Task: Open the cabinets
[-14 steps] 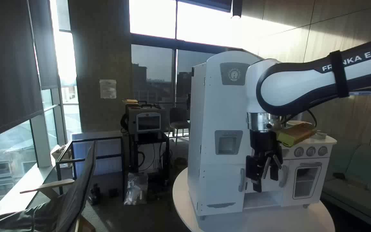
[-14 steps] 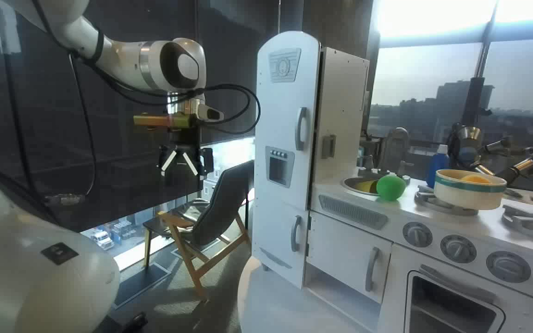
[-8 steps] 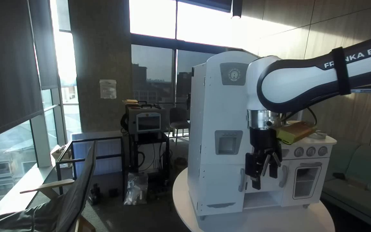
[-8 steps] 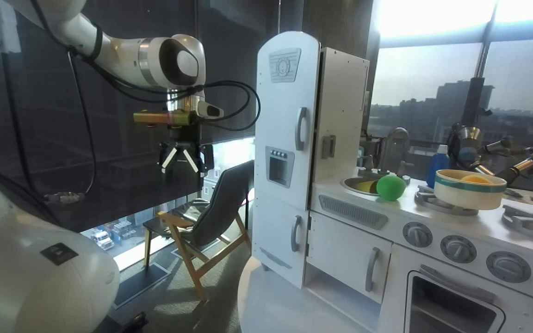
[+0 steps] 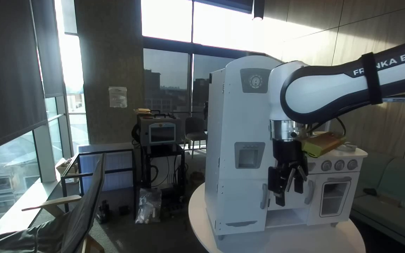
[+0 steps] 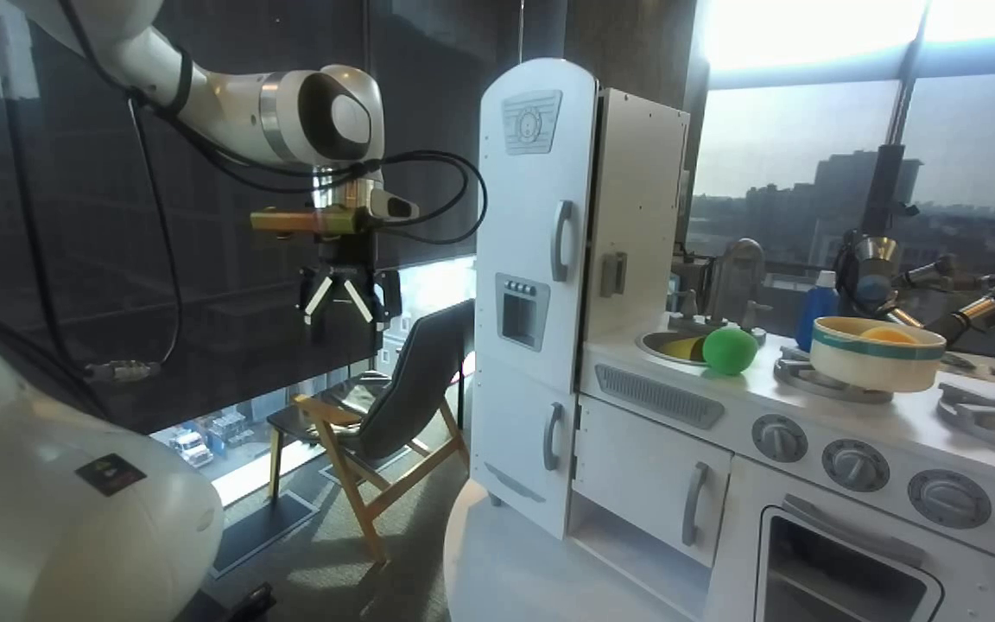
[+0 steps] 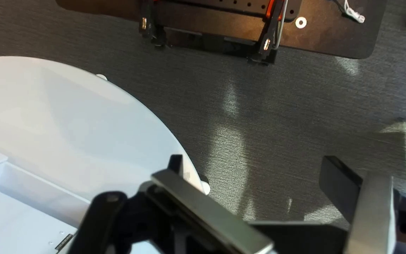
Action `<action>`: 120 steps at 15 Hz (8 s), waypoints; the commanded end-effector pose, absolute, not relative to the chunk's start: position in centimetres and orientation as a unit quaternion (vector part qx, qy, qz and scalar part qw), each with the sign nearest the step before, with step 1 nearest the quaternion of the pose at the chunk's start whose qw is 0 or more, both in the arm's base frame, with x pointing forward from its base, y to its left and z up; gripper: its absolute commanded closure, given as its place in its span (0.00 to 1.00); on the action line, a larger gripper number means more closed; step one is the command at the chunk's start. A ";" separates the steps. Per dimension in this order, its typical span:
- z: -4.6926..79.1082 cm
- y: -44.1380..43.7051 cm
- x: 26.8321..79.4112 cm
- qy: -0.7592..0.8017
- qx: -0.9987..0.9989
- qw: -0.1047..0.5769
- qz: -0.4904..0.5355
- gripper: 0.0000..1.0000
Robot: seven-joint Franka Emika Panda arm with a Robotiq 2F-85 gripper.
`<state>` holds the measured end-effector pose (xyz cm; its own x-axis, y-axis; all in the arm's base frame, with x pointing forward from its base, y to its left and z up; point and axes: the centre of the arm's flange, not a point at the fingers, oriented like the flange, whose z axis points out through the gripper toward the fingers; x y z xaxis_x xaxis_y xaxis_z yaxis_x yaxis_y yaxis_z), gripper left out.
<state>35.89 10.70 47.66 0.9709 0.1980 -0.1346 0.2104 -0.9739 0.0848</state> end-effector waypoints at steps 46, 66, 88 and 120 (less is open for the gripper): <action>58.7 -3.6 48.4 -0.050 0.920 0.155 0.357 0.89; 58.7 1.5 34.6 -0.197 0.942 0.159 0.222 0.08; 52.3 2.4 43.5 -0.142 0.961 0.096 0.215 0.00; 24.6 -2.2 51.2 0.061 0.956 0.002 0.286 0.00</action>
<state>50.41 -1.94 24.67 0.8549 0.0784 0.5128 0.0781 -0.9967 0.0222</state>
